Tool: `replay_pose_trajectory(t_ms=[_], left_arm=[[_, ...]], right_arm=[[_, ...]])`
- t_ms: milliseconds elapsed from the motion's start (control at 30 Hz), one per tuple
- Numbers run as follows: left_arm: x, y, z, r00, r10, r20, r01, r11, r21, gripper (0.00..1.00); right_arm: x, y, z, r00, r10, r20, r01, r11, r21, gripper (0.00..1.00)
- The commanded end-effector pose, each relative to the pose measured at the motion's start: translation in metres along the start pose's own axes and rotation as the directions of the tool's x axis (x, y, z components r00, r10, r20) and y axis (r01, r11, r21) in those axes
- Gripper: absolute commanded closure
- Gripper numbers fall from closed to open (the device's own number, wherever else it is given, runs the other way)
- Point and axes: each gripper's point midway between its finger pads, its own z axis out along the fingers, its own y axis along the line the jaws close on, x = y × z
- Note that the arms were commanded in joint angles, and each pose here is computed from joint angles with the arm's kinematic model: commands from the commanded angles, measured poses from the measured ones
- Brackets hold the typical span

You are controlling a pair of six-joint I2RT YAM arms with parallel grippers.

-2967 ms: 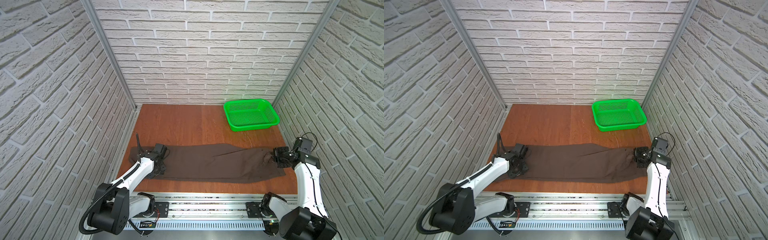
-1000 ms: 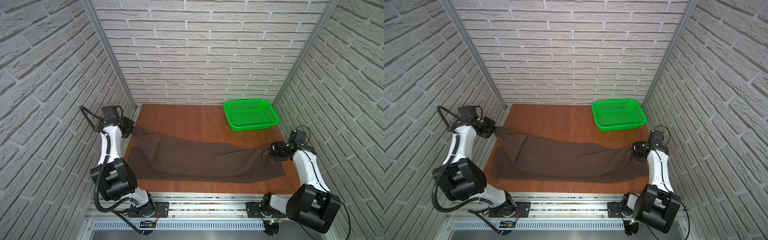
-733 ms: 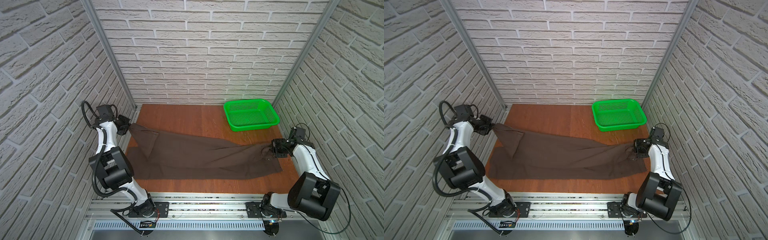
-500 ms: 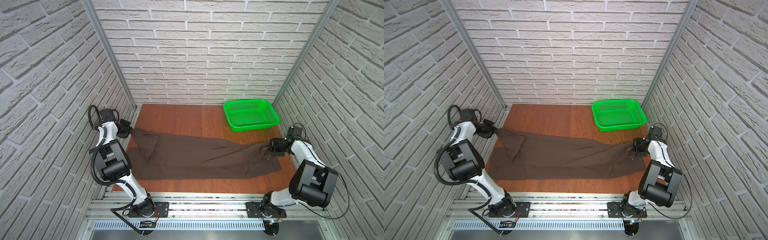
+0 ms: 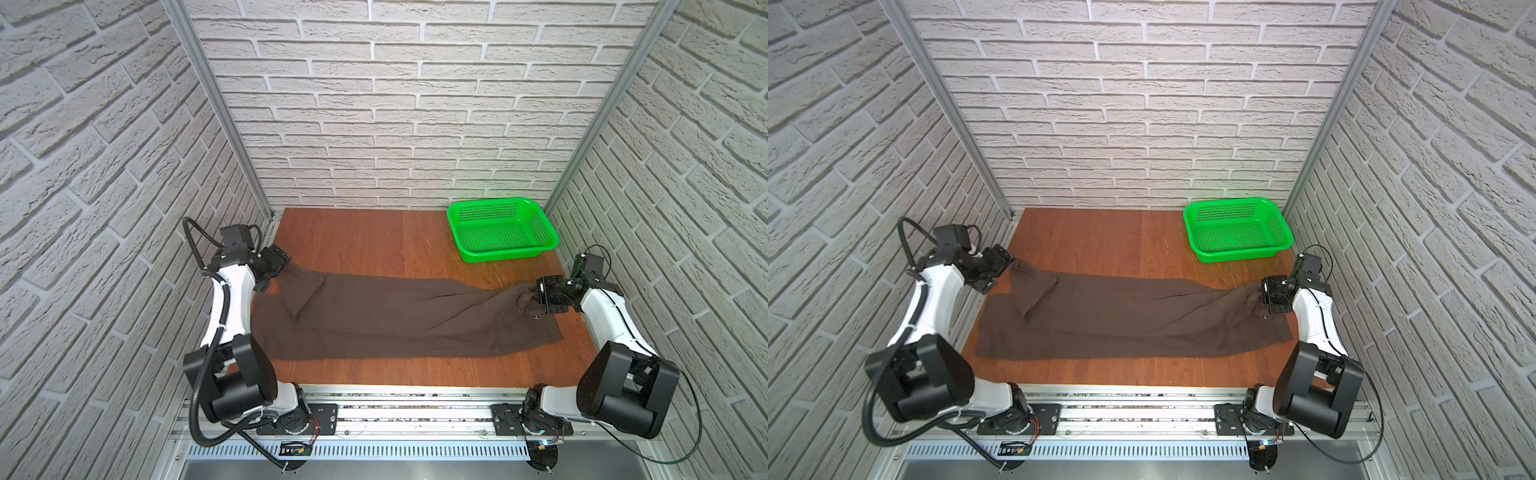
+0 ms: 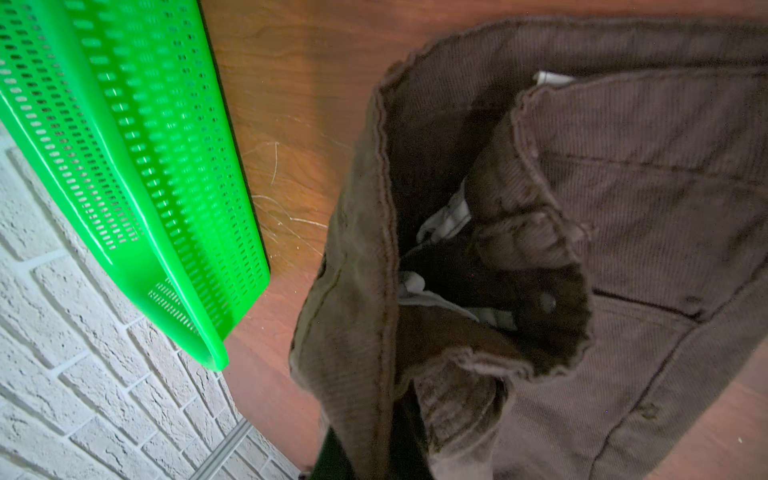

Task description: Fold and stack the trousers

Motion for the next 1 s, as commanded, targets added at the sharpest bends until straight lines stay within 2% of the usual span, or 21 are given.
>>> replay_pose_trajectory(t_ms=[0,133,267,367,467,600,767,967], left_arm=[[0.050,0.033,0.020,0.995,0.041,-0.087,-0.051,0.992,-0.114,0.14],[0.091,0.045,0.031,0.991,0.040,-0.127,-0.054,0.993,-0.107,0.14],[0.117,0.065,0.047,0.986,0.015,-0.166,-0.039,0.989,-0.142,0.12],[0.121,0.078,0.054,0.988,0.011,-0.156,-0.040,0.981,-0.187,0.12],[0.119,0.084,0.062,0.989,0.016,-0.146,-0.047,0.976,-0.213,0.17],[0.109,0.084,0.072,0.992,0.030,-0.125,-0.058,0.972,-0.228,0.36],[0.097,0.082,0.086,0.992,0.049,-0.118,-0.077,0.967,-0.242,0.54],[0.080,0.066,0.076,0.992,0.105,-0.072,-0.117,0.974,-0.196,0.95]], right_arm=[[0.015,-0.010,-0.001,0.998,-0.044,-0.033,0.044,0.999,0.005,0.92],[0.023,-0.015,0.000,0.996,-0.067,-0.051,0.067,0.998,0.009,0.92],[0.030,-0.017,0.003,0.994,-0.084,-0.065,0.085,0.996,0.014,0.92],[0.033,-0.018,0.006,0.993,-0.091,-0.076,0.093,0.996,0.018,0.92],[0.034,-0.020,0.008,0.992,-0.095,-0.081,0.097,0.995,0.025,0.92],[0.035,-0.021,0.009,0.992,-0.099,-0.081,0.102,0.995,0.025,0.92],[0.035,-0.019,0.005,0.990,-0.117,-0.079,0.119,0.992,0.029,0.92],[0.036,-0.016,-0.003,0.989,-0.130,-0.070,0.132,0.991,0.020,0.93]])
